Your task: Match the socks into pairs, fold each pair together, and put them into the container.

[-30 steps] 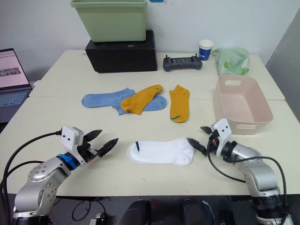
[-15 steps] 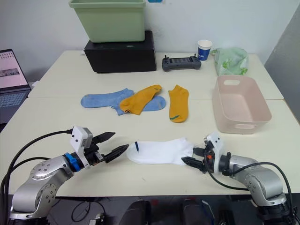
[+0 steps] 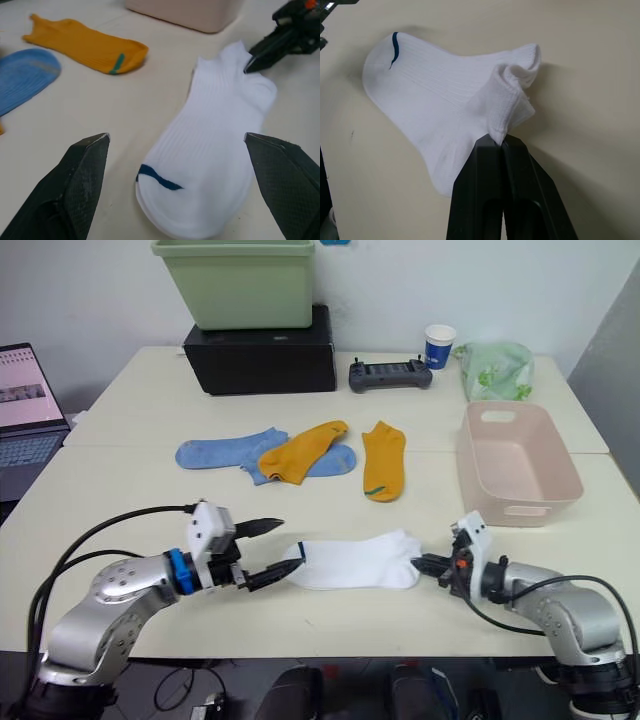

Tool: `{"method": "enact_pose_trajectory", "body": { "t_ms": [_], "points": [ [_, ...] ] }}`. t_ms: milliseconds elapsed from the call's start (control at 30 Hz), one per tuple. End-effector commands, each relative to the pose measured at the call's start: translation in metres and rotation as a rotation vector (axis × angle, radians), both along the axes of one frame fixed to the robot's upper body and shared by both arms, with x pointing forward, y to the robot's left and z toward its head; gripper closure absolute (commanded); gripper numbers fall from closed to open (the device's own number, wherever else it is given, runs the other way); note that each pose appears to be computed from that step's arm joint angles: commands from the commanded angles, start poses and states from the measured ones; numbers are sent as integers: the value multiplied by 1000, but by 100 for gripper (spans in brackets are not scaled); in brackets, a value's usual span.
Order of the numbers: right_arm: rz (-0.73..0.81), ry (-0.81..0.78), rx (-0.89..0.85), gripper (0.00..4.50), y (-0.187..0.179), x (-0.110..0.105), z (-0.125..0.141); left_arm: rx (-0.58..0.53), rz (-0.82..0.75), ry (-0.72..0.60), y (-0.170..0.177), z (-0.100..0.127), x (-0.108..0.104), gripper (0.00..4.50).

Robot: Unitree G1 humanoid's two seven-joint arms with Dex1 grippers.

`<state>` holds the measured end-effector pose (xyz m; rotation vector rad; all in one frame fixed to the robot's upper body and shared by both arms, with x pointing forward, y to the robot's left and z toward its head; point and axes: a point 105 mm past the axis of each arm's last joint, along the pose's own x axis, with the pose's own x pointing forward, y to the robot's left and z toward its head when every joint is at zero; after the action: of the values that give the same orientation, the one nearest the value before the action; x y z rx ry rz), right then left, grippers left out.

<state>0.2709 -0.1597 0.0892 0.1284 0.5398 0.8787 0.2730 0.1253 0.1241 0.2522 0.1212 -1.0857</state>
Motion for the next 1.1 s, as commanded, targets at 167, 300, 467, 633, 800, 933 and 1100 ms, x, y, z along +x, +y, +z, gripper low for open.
{"method": "enact_pose_trajectory", "body": {
  "t_ms": [167, 300, 467, 633, 800, 933, 1100],
  "points": [
    [53, -41, 1, 450, -4, 3, 11, 8, -154, -23, -47, -10, 9, 194],
    [71, -47, 2, 450, -1, 2, 12, 69, -193, 12, -58, -33, 10, 337],
    [112, -70, 30, 450, 6, 1, 22, 127, -190, 36, -67, -54, 14, 447],
    [209, -82, 149, 450, 29, -7, 43, 170, -166, 62, -69, -67, 19, 447],
    [302, -73, 298, 450, 63, -15, 63, 175, -176, 94, -65, -70, 12, 447],
    [339, -49, 348, 450, 86, -15, 64, 164, -161, 113, -60, -69, 11, 447],
    [366, -33, 371, 450, 106, -12, 60, 98, -120, 121, -46, -50, 13, 447]
  ]
}}
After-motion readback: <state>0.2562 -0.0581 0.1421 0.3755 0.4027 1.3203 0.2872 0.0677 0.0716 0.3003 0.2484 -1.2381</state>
